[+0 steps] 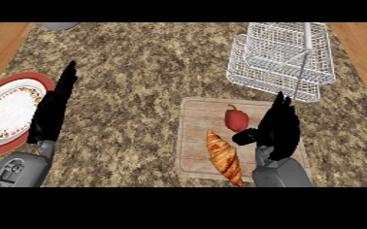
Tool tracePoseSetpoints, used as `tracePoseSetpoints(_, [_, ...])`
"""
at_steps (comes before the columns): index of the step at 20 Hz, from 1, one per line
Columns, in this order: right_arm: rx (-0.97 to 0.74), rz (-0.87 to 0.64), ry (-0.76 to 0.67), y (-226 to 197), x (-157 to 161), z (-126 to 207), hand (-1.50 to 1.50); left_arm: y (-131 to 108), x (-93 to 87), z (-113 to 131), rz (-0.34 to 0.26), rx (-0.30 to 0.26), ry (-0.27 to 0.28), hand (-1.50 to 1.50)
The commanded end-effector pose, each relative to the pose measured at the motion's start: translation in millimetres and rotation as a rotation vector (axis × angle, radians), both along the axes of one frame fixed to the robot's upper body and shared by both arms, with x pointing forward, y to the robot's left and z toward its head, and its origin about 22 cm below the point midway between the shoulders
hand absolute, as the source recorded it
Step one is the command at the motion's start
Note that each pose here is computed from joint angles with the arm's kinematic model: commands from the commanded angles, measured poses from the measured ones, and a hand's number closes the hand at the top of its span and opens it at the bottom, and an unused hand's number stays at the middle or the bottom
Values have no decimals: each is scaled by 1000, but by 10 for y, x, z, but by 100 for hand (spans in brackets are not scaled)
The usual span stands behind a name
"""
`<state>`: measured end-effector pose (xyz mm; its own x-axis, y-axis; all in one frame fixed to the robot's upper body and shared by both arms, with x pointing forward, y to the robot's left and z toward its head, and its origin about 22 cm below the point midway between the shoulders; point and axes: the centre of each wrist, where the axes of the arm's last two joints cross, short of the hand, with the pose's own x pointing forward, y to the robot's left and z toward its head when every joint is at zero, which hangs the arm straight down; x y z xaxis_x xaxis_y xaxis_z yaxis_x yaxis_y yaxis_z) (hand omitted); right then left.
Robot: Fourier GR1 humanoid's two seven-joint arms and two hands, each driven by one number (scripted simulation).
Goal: Pick the bell pepper from the cutting board and place it in the tiered basket
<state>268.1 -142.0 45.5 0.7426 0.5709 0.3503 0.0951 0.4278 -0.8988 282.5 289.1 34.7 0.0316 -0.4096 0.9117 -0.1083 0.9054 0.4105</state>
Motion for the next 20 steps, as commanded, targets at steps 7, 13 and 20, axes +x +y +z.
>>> tracePoseSetpoints(7, [57, -225, 122, -1, 275, 65, -150, -57, -67, -71, -9, -7, -4, 0])
tracePoseSetpoints(13, [75, -231, 131, 30, 295, -34, -150, -33, -14, -59, 14, 8, -8, 0])
tracePoseSetpoints(20, [116, -216, 137, 140, 380, -126, -150, 79, -53, -56, -2, 19, -10, 0])
